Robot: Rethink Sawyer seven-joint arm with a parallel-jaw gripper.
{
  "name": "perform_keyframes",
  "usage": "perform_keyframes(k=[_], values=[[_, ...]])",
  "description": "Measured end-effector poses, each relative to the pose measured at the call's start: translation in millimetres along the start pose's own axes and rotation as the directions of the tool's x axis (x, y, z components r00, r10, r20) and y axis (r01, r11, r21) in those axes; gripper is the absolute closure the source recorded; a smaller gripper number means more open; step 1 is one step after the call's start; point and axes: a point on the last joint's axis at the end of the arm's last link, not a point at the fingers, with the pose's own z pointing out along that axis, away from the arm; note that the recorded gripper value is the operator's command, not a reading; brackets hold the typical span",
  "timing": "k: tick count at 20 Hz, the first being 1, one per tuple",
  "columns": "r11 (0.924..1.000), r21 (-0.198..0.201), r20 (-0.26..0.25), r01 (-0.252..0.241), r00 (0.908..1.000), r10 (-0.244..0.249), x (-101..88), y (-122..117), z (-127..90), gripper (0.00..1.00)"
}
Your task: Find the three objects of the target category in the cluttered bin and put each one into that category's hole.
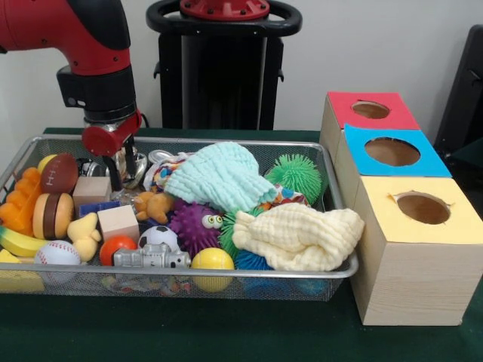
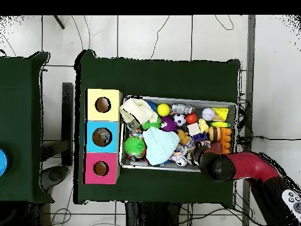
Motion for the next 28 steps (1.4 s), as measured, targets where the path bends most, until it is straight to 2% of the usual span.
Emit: perform_keyframes(k=[5,12,17,22,28], values=[[0.9993,0.024,-0.009,0.029,0.9995,-0.029,-0.7,-1,1,0.0],[0.9942,0.061,-0.013,0.088,0.996,-0.088,-10.6,-3,6,0.0],[0.992,0.085,0.005,0.093,0.9956,-0.093,-15.4,-4,10,0.0],[0.9917,0.081,0.015,0.1,0.9947,-0.101,-21.0,0,17,0.0],[0.9842,0.069,-0.015,0.163,0.9867,-0.162,-30.8,5,24,0.0]])
